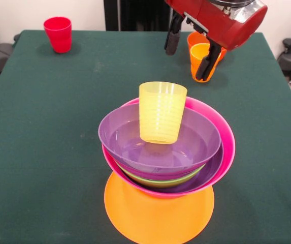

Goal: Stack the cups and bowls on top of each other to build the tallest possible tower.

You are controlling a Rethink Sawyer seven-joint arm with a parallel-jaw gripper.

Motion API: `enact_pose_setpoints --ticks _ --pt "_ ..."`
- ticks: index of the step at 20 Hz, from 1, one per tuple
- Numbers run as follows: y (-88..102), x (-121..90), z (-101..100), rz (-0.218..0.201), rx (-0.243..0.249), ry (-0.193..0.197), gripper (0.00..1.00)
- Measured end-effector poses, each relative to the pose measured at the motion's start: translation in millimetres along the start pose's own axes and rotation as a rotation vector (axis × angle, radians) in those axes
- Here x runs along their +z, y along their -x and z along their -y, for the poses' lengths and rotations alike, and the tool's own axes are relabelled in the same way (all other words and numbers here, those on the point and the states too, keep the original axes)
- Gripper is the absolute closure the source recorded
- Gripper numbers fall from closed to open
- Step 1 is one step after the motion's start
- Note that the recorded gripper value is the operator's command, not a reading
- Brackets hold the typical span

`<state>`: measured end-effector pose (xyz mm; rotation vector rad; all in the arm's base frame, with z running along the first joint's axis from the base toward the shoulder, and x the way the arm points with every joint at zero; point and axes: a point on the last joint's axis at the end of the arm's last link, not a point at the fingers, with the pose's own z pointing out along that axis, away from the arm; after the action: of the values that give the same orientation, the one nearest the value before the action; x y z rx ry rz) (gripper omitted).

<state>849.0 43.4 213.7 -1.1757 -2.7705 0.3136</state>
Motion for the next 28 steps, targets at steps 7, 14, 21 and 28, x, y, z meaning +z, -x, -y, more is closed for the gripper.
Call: enact_pose_setpoints --ticks 7,14,21,28 --pt "2.6 12 -1 0.026 0.023 0.092 0.00" --pt "8.4 27 4 0.053 0.050 0.135 0.00" --pt "7.7 41 10 0.064 0.050 0.128 0.00" --pt "3.3 51 7 0.055 0.033 0.120 0.00"
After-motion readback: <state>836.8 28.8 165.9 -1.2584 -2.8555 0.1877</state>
